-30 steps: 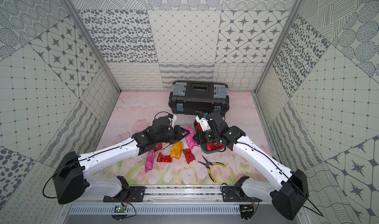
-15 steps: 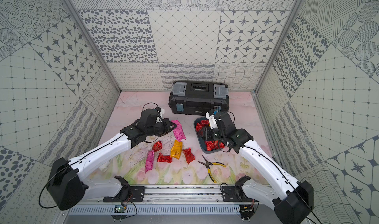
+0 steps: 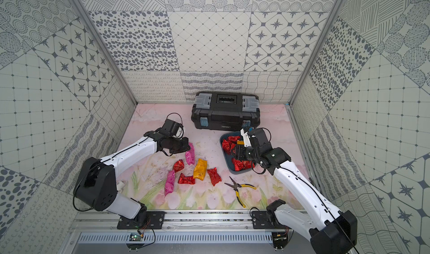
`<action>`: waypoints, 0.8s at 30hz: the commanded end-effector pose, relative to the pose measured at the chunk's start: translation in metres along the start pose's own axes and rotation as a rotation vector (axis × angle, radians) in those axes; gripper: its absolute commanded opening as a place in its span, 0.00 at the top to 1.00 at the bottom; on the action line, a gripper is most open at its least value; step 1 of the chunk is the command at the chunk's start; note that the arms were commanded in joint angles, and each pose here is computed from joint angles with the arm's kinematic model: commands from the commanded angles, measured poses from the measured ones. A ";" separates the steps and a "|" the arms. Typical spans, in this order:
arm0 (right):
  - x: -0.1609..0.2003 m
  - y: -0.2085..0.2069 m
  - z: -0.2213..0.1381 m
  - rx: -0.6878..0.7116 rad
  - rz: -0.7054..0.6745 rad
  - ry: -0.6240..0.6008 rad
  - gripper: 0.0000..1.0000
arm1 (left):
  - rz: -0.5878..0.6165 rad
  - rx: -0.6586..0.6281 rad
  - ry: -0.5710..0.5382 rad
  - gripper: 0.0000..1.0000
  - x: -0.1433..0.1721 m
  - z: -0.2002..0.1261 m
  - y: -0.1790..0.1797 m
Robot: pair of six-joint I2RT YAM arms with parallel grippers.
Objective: Take the tea bags out of the storage box
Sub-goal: Place the tea bag at the center of the board.
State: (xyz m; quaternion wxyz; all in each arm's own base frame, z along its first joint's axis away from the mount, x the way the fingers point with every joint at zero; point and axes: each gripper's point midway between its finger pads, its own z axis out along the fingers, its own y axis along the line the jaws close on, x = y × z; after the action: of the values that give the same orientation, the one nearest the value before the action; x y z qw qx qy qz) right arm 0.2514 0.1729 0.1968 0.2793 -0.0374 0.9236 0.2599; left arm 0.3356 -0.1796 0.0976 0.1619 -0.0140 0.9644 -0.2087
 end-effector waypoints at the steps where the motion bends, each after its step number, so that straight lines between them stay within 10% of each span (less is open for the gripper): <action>1: -0.004 -0.002 -0.003 0.009 -0.004 -0.021 0.49 | 0.132 -0.094 0.082 0.98 0.012 0.020 0.024; 11: 0.000 -0.028 0.000 0.129 0.041 -0.024 0.49 | 0.107 -0.114 0.031 0.63 -0.001 0.021 0.024; 24: 0.008 -0.073 0.005 0.388 0.127 0.019 0.49 | -0.118 0.237 -0.351 0.34 -0.040 -0.100 -0.058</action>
State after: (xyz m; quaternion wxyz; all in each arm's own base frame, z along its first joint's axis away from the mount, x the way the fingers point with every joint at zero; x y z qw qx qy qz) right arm 0.2581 0.1260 0.1535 0.2495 0.0444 0.9590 0.1266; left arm 0.3426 -0.1791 0.1705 0.2674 -0.0137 0.9350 -0.2325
